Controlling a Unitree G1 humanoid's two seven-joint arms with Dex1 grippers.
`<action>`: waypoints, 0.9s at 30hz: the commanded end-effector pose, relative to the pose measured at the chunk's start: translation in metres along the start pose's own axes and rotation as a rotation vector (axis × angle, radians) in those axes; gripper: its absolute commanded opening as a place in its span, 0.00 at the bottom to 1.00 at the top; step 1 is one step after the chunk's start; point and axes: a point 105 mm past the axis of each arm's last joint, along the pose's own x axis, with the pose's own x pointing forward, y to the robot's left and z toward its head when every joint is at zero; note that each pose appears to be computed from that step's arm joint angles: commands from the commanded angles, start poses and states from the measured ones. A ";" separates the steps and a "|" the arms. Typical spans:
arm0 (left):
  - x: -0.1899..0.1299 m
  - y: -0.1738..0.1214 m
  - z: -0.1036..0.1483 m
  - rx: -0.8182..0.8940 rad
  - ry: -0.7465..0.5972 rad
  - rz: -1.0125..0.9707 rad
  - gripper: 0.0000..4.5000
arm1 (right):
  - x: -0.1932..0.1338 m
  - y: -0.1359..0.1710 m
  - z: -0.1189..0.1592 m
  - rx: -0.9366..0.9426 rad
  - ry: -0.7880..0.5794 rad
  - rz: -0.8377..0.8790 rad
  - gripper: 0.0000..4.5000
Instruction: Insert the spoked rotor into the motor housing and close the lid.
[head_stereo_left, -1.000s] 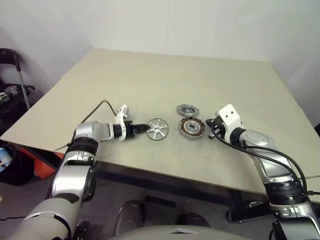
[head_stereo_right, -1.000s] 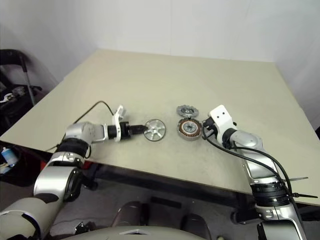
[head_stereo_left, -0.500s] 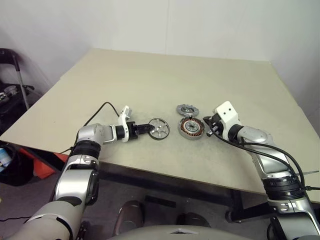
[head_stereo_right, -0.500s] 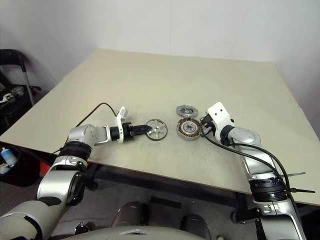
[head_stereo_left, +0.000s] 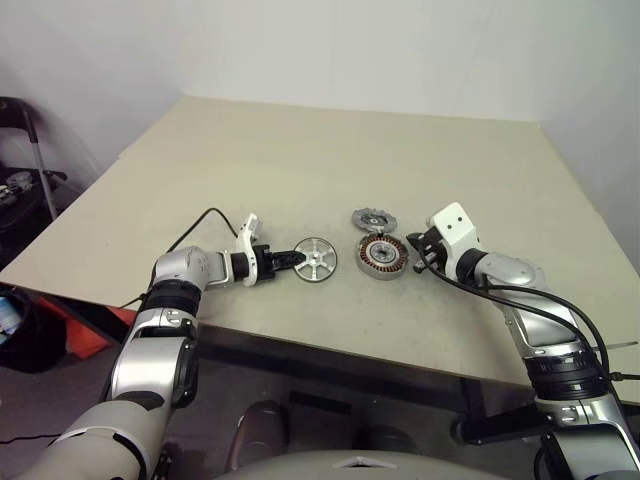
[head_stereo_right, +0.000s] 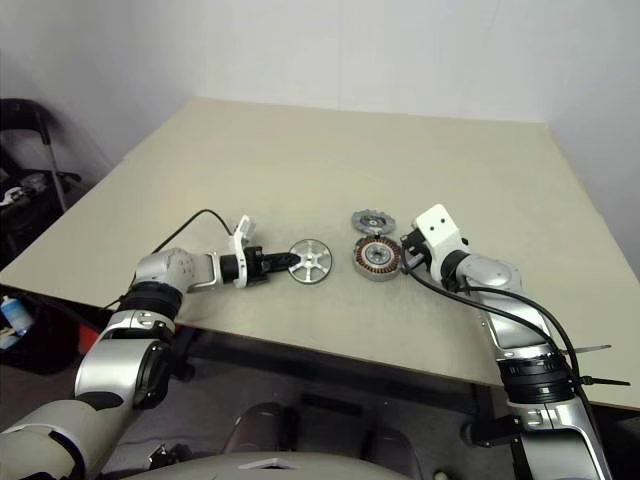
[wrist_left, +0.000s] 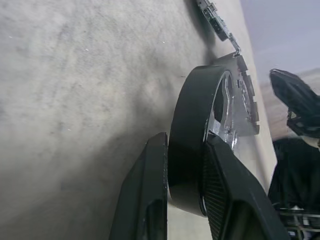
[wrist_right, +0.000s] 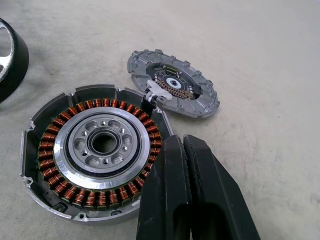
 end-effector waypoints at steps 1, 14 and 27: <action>0.002 -0.013 0.008 0.014 -0.016 -0.048 0.10 | -0.002 -0.007 0.014 -0.052 -0.035 -0.024 0.00; 0.010 -0.049 0.041 -0.175 -0.162 -0.229 0.10 | -0.012 -0.013 0.000 -0.058 0.013 -0.057 0.00; 0.097 -0.097 0.028 -0.128 -0.051 -0.151 0.10 | -0.036 -0.004 -0.013 -0.040 0.043 -0.069 0.00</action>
